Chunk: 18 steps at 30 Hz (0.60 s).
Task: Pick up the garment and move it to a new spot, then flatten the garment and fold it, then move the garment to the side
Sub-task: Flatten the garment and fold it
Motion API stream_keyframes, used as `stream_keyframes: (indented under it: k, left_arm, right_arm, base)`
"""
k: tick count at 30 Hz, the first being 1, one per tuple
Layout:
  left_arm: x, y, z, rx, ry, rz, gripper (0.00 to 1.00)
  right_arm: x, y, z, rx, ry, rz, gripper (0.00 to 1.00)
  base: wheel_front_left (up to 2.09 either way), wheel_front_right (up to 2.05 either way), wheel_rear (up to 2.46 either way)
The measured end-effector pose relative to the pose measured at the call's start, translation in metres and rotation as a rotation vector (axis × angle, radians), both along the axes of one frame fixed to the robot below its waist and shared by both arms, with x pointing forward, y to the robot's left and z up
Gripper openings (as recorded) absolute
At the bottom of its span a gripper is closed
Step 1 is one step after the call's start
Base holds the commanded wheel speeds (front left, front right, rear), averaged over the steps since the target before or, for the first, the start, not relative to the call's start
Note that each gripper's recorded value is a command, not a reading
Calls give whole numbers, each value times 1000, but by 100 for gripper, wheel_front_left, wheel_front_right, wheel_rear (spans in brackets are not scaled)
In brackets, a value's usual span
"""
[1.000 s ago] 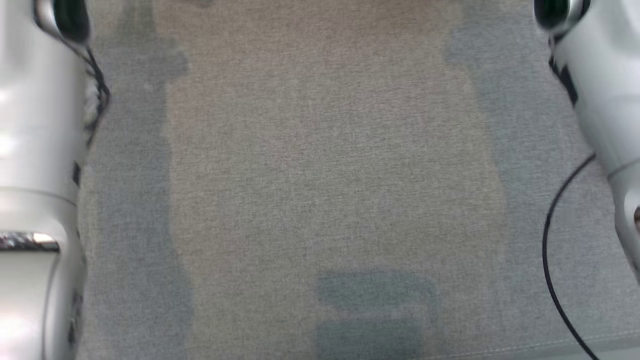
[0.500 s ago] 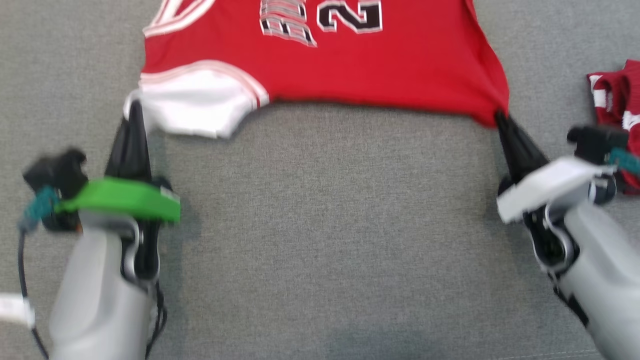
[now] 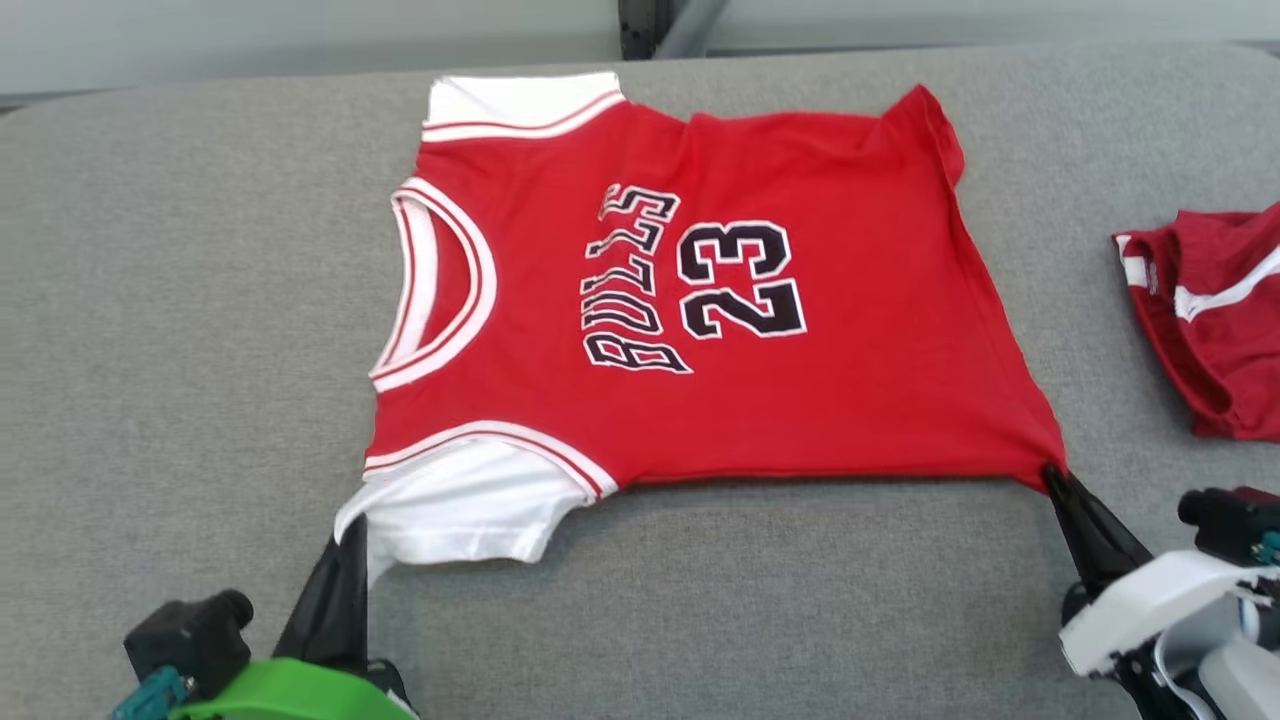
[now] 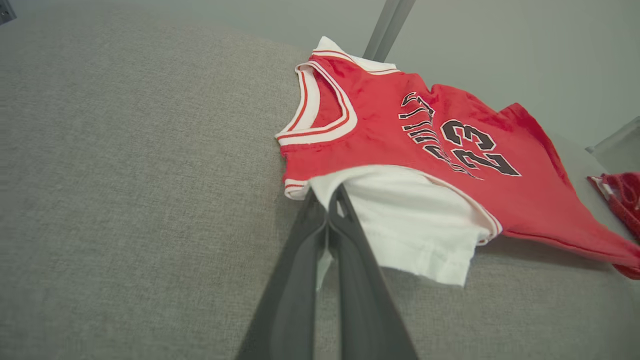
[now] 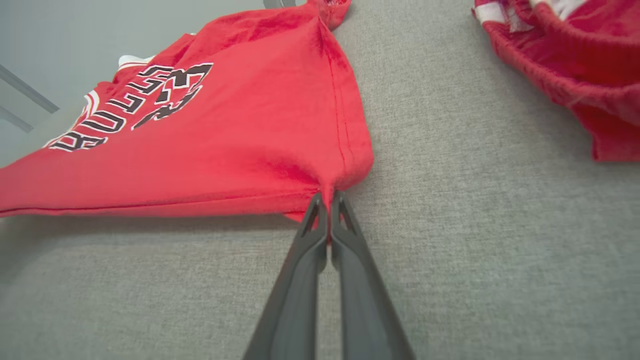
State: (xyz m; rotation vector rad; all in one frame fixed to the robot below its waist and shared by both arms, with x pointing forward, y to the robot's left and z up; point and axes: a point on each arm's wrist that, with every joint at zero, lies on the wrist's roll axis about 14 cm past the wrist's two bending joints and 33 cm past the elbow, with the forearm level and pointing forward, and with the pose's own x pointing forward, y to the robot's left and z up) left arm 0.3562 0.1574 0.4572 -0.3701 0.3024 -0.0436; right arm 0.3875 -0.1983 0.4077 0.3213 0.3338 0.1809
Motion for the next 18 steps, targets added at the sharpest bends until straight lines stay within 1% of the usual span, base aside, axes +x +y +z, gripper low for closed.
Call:
stream_keyframes:
  k: [5,10,11,18]
  left_arm:
    - [-29,-3,14,-6,47,-9,0]
    - [-46,5,22,-6,80,36,0]
    - [-53,6,22,-9,103,43,0]
    - [-53,1,27,-15,117,18,0]
  right_arm:
    - [-22,-10,6,-48,24,-3,0]
    - [-41,-16,8,-60,62,-33,0]
    - [-49,-15,6,-70,92,-35,0]
    - [-54,-18,12,-106,139,-46,0]
  base:
    - [0,0,0]
    - [0,0,0]
    - [0,0,0]
    - [0,0,0]
